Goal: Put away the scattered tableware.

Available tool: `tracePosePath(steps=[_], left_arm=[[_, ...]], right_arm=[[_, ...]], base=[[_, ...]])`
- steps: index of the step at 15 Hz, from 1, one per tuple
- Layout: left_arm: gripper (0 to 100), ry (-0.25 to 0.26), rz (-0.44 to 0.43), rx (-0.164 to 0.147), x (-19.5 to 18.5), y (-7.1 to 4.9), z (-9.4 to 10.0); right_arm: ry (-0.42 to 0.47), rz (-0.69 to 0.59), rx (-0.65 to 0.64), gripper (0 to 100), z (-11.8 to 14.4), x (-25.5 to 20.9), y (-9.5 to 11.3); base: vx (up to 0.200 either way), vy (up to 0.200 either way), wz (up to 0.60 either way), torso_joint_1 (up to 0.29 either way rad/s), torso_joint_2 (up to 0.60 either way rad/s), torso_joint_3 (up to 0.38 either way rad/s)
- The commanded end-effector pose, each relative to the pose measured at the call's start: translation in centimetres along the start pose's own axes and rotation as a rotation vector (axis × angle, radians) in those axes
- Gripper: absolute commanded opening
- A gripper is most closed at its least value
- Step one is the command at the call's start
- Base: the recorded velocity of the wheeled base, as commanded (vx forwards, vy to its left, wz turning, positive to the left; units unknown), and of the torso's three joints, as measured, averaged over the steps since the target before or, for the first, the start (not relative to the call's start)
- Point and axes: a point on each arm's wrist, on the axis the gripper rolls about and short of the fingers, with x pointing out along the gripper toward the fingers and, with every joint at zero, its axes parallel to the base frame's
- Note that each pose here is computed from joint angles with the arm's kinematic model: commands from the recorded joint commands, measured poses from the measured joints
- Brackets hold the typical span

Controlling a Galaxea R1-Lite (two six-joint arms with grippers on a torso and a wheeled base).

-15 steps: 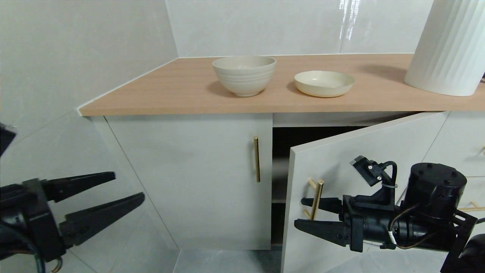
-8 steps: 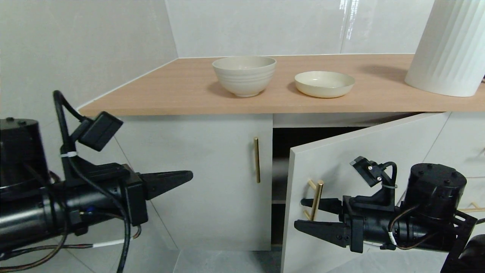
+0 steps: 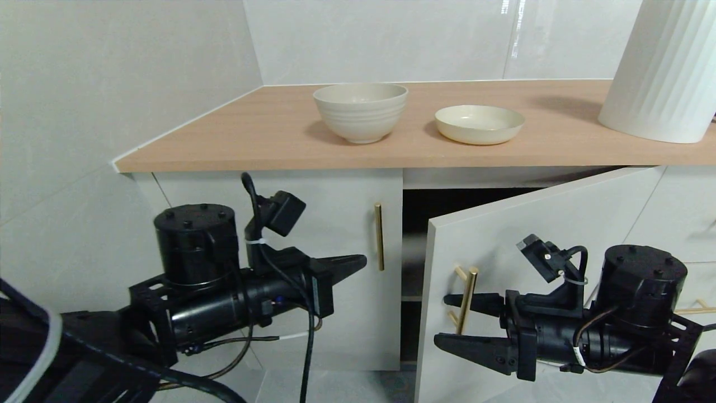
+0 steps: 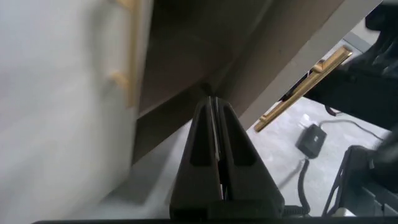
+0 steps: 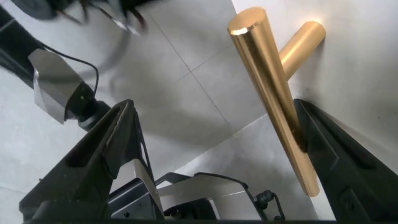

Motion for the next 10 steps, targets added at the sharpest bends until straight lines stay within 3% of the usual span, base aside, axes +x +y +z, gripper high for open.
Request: tracePosePath(steps=[1, 5, 10], left_arm=[[0, 0.059, -0.038, -0.009, 3.7, 0.2, -2.5], [0, 0.034, -0.116, -0.059, 7.2, -0.4, -1.8], [0, 0.031, -0.153, -0.053, 8.6, -0.9, -1.8]], right_arm=[[0.010, -0.006, 0.011, 100, -0.3, 0.0, -0.1], [0.016, -0.018, 0.019, 100, -0.6, -0.1, -0.2], [0.013, -0.033, 0.023, 100, -0.6, -0.5, -0.3]], base=[[0.000, 0.000, 0.00, 0.000, 0.00, 0.000], [0.000, 0.000, 0.00, 0.000, 0.00, 0.000], [0.000, 0.000, 0.00, 0.000, 0.00, 0.000]])
